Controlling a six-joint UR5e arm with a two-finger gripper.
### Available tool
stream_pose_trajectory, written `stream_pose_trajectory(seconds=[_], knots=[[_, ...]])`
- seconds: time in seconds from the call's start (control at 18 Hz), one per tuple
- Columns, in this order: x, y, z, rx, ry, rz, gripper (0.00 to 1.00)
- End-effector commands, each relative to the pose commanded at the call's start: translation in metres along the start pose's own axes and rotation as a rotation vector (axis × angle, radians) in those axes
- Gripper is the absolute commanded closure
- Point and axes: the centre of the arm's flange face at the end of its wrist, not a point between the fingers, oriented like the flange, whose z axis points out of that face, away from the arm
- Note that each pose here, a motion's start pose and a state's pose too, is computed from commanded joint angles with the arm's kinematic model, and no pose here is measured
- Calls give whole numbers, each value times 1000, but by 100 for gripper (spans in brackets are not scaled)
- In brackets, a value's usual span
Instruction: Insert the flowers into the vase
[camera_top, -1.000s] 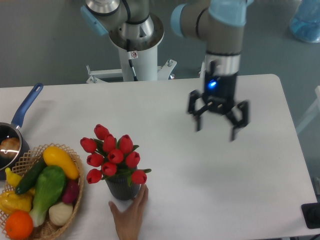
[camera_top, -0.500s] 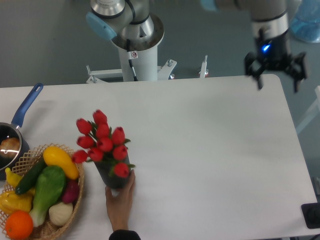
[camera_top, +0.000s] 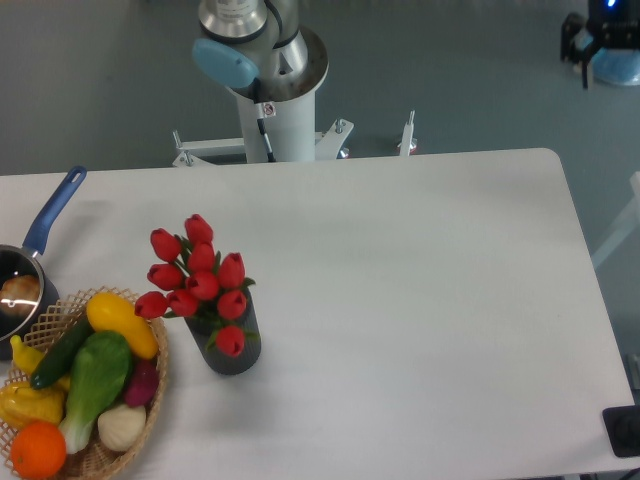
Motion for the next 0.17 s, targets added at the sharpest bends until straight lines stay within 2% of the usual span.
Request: stream_pose_trajectory(seconds=[0.17], knots=[[7,-1,3,5,21,-2,0]])
